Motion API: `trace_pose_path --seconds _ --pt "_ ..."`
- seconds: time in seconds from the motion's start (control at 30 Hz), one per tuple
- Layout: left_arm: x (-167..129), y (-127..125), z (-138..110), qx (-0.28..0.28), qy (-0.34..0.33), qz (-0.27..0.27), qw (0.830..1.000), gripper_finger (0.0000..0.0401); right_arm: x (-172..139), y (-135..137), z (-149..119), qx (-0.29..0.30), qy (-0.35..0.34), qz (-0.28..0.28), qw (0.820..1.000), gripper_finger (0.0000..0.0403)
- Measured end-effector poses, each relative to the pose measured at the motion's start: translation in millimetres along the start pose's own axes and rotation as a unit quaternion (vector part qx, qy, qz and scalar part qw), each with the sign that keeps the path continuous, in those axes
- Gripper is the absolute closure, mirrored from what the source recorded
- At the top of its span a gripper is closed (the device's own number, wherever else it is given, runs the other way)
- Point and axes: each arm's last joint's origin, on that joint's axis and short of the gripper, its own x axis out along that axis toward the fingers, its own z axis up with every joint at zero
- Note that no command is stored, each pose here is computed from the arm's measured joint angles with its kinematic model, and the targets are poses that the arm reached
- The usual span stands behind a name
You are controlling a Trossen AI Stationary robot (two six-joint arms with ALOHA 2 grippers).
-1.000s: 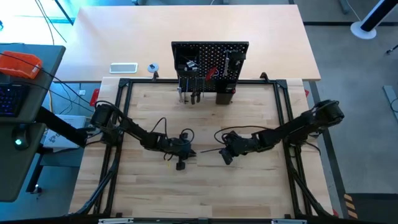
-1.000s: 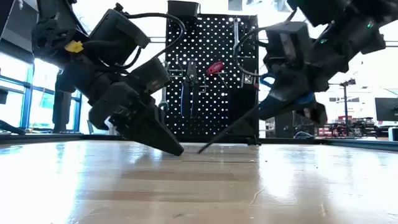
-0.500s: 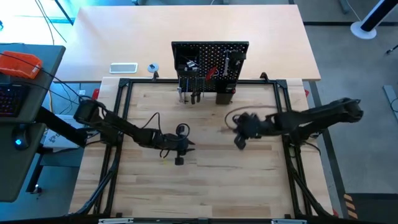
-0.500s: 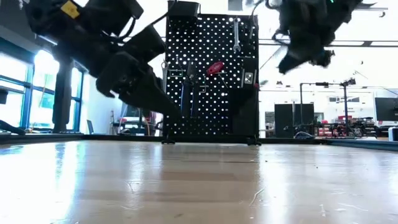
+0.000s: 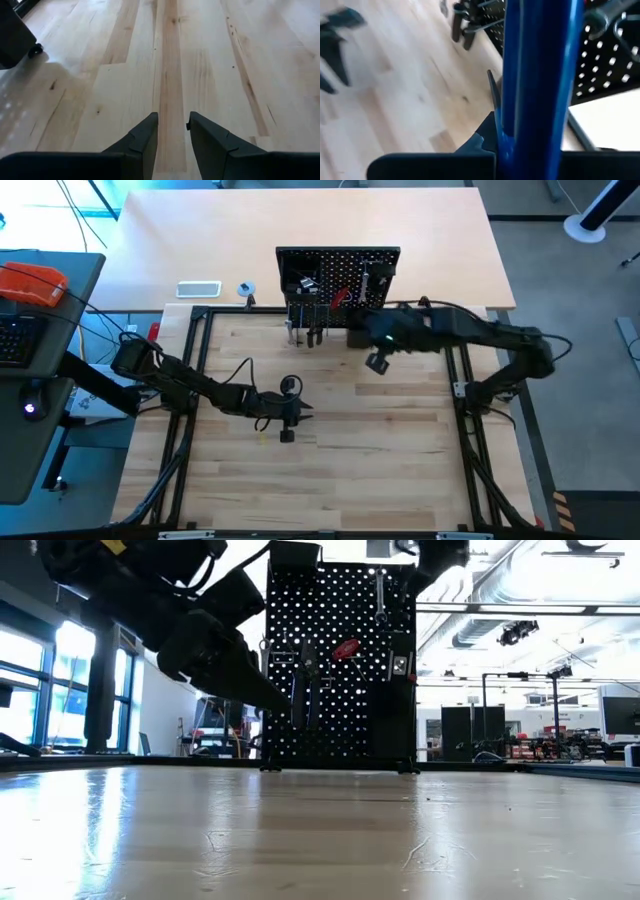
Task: Hang tools onto peg board
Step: Put the pick tool into the bottom bin on the pegboard
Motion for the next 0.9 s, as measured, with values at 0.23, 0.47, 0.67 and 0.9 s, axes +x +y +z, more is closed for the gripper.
trace_pose_path --seconds 0.23,0.47,0.67,0.9 --pt "0 0 -2 -0.002 0.008 0.0 1.0 0.0295 31 0 44 -0.074 0.101 -0.036 0.991 0.0403" --pt "0 0 -4 -0.004 0.019 0.0 1.0 0.0295 45 1 67 -0.112 0.132 -0.067 0.983 0.0403" --pt "0 0 -4 0.001 0.02 0.0 1.0 0.0295 43 -5 74 -0.11 0.133 -0.075 0.982 0.0403" --pt "0 0 -3 0.005 0.019 0.001 1.0 0.0295 51 -9 77 -0.109 0.136 -0.077 0.982 0.0403"
